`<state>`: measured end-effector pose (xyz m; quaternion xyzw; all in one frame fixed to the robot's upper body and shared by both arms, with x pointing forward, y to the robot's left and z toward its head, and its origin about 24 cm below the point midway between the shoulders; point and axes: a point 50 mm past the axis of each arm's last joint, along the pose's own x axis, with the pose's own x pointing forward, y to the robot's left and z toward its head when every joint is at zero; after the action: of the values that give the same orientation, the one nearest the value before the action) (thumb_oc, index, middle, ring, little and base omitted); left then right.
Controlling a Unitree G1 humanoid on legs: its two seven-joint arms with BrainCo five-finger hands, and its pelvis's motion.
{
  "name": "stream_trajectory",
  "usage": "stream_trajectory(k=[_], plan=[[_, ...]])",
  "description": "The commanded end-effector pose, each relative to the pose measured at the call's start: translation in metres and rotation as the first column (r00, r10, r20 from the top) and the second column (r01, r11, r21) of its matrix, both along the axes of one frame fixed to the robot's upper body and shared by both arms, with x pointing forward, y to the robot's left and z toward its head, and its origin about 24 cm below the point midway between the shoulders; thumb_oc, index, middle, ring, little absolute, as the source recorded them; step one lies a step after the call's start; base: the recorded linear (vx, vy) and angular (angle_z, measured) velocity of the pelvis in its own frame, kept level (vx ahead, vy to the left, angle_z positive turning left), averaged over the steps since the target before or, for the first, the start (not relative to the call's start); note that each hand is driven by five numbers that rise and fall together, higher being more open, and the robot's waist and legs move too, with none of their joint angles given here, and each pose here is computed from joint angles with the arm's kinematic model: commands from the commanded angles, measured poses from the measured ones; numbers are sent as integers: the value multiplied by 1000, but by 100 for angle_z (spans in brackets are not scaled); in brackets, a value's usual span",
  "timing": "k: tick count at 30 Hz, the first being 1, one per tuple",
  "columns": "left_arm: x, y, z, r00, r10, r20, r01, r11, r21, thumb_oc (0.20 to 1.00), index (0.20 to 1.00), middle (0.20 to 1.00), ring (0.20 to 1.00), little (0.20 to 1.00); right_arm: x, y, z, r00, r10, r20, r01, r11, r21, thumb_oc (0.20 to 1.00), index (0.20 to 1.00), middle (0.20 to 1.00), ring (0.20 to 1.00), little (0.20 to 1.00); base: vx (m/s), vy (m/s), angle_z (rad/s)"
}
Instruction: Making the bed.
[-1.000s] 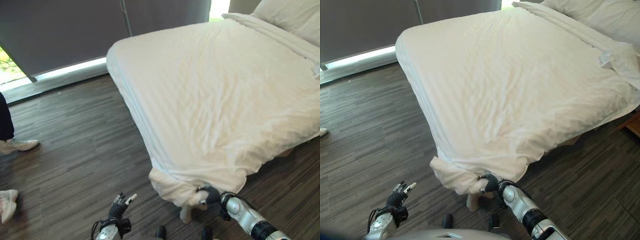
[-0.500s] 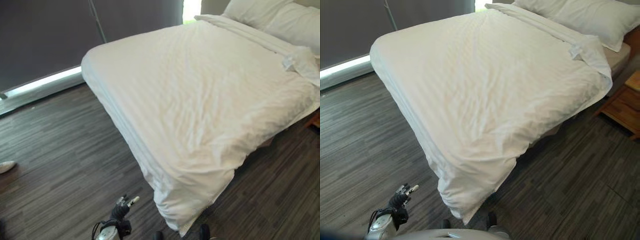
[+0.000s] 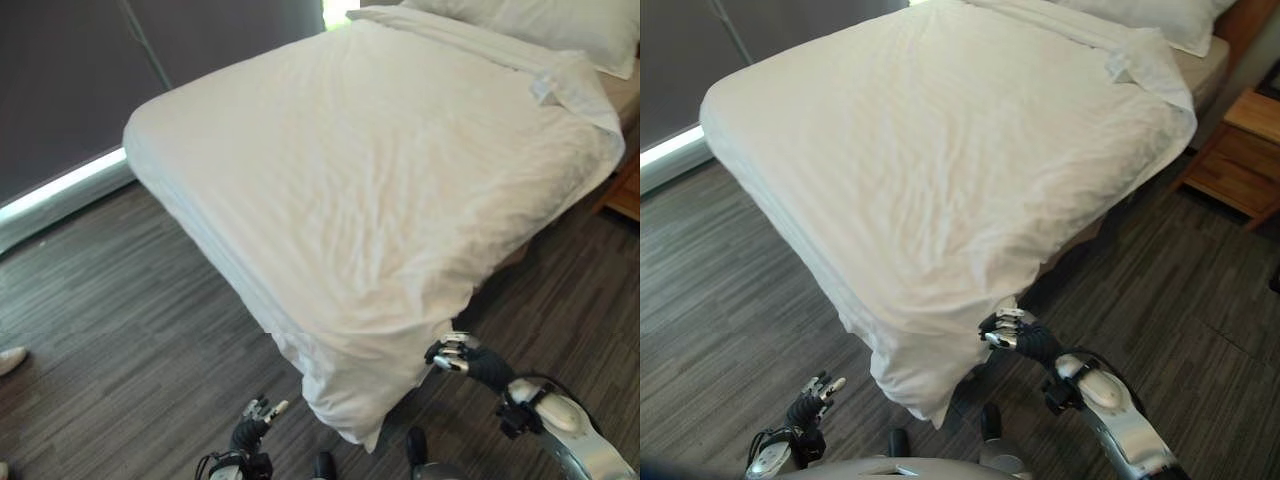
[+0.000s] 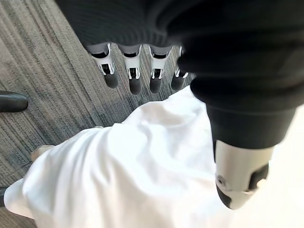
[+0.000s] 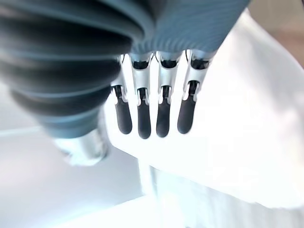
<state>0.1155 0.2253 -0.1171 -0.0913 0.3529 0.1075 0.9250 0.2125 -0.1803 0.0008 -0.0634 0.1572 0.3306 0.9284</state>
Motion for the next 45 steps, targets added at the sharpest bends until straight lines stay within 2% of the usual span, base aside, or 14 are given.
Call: stream_trajectory(k=[1,2,4,5,9,19,23,29,33,35,37,38,40,45], plan=[[30,14,12,996,-22,84,16,998,63,1000,1000,1000,1000,1000,35,32,22,988,72,134,-78,996,38,200,200,200,200,200,-47,11,8],[30,14,12,996,-22,84,16,998,63,1000,1000,1000,1000,1000,35,32,22,988,72,134,-78,996,38,200,200,200,200,200,-54,8,1],[35,9,12,996,-5,87,0,998,63,1000,1000,1000,1000,1000,52,82,44,958,179,222,-206,973,108,200,200,200,200,200,-48,10,3],[35,10,12,996,-5,87,0,998,63,1000,1000,1000,1000,1000,52,82,44,958,179,222,-207,972,108,200,200,200,200,200,-54,-2,1],[46,0,15,993,-14,117,9,999,44,1000,1000,1000,1000,1000,71,134,56,947,206,246,-250,954,164,200,200,200,200,200,-95,-7,1],[63,-14,18,989,-36,142,31,999,39,1000,1000,1000,1000,1000,93,168,67,980,78,184,-133,942,309,200,200,200,200,200,-92,0,9],[65,-14,20,987,-43,154,36,998,45,1000,1000,1000,1000,1000,95,169,55,983,84,160,-123,961,247,200,200,200,200,200,-49,16,1],[72,-16,29,977,-38,209,36,999,16,1000,1000,1000,1000,1000,134,107,40,976,-169,136,163,985,49,200,200,200,200,200,-83,26,7],[74,-21,28,977,-38,210,39,999,0,1000,1000,1000,1000,1000,119,48,-13,902,-422,-91,424,906,4,200,200,200,200,200,1,15,2],[74,-21,28,977,-37,208,38,999,-2,1000,1000,1000,1000,1000,108,35,-30,875,-462,-143,462,886,-40,200,200,200,200,200,1,16,0],[75,-23,29,976,-38,214,41,999,-12,1000,1000,1000,1000,1000,74,-4,-69,788,-568,-237,529,822,-211,200,200,200,200,200,9,16,0],[76,-26,31,973,-45,227,51,998,-21,1000,1000,1000,1000,1000,50,-32,-86,701,-652,-290,588,758,-284,200,200,200,200,200,34,27,0],[79,-29,36,965,-49,258,61,997,-38,1000,1000,1000,1000,1000,22,-74,-96,542,-777,-321,708,627,-324,200,200,200,200,200,48,9,-4],[83,-26,42,956,-46,291,60,997,-39,1000,1000,1000,1000,1000,-11,-139,-88,327,-910,-255,842,403,-359,200,200,200,200,200,28,-3,-16]])
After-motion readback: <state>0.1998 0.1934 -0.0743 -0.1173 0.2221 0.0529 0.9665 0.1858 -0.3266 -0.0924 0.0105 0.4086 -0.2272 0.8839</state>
